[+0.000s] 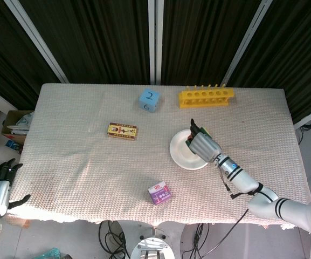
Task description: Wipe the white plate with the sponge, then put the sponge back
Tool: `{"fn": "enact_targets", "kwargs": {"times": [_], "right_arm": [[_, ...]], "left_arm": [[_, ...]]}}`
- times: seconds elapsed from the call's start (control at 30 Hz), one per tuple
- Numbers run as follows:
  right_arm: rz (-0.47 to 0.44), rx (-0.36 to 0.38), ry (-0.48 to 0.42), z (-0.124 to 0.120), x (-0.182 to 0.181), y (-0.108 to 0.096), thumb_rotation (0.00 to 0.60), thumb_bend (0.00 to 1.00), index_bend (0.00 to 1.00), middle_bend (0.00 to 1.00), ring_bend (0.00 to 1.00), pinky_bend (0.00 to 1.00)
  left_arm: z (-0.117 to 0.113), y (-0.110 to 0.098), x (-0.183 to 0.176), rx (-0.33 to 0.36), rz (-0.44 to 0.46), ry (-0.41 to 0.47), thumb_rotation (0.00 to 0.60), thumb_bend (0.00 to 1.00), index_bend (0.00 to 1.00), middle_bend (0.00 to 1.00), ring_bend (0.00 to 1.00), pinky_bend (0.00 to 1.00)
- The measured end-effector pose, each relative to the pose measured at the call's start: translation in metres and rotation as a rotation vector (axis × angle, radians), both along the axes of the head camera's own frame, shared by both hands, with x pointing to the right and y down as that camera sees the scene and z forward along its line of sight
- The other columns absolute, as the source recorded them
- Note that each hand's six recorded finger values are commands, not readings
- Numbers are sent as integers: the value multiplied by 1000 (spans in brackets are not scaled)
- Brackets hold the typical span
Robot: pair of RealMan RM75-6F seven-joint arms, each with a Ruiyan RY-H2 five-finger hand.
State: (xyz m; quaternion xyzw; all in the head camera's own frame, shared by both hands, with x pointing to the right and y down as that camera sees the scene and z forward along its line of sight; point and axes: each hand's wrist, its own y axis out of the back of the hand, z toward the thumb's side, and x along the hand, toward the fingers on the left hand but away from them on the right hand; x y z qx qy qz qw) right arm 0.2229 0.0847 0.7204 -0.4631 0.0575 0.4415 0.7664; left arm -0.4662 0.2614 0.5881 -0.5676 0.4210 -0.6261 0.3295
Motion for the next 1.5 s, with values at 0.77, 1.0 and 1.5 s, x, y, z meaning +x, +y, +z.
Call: {"fn": "enact_targets", "kwargs": {"times": [0.77, 1.0, 1.5], "right_arm": [[-75, -72, -137, 27, -65, 36, 600, 459, 569, 454, 226, 21], [20, -3, -216, 3, -55, 8, 600, 456, 569, 454, 226, 25], [460, -25, -226, 26, -7, -63, 600, 437, 361, 336, 154, 38]], "left_arm": [[-2, 9, -8, 2, -24, -5, 600, 0, 184, 81, 83, 160], [-4, 6, -7, 11, -16, -8, 600, 0, 184, 81, 83, 160], [-8, 4, -1, 17, -4, -4, 600, 0, 184, 81, 83, 160]]}}
